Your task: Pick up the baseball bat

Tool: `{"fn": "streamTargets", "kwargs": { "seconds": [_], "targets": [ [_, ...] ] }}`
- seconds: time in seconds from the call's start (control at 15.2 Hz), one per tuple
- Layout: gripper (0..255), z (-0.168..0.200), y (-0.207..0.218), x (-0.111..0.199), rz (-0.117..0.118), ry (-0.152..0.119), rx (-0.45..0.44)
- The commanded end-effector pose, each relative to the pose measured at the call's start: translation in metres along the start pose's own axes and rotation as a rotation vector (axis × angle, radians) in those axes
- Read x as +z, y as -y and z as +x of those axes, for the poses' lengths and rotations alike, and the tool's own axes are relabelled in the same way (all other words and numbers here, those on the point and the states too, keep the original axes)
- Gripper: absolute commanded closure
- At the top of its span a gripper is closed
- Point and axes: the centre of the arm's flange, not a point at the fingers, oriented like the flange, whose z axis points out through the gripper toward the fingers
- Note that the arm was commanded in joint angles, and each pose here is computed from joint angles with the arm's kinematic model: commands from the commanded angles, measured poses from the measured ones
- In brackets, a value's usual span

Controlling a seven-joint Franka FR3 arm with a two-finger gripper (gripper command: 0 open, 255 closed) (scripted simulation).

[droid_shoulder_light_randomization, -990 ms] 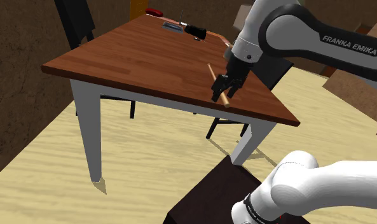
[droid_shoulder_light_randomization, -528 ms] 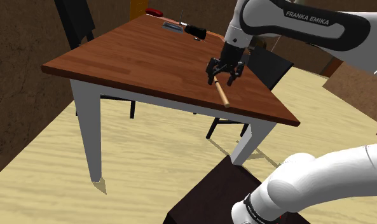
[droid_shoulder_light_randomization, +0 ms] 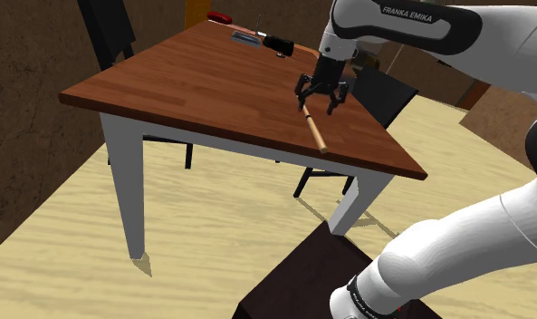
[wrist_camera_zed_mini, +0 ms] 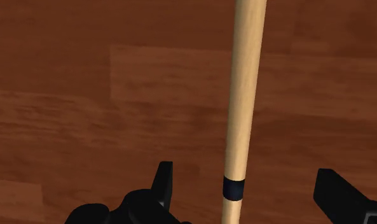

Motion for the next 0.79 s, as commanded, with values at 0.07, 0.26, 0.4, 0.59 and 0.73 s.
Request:
{"fn": "streamTargets", "kwargs": {
  "seconds": [0.07,0.26,0.4,0.59,0.73],
  "targets": [
    [0,0.002,0.001,0.015,0.000,0.000,0.004],
    [0,0.002,0.002,0.029,0.000,0.000,0.004],
    [255,0.002,0.002,0.028,0.000,0.000,0.004],
    [255,0.002,0.002,0.028,0.000,0.000,0.004],
    [255,0.002,0.002,0.028,0.000,0.000,0.004]
  ]
}}
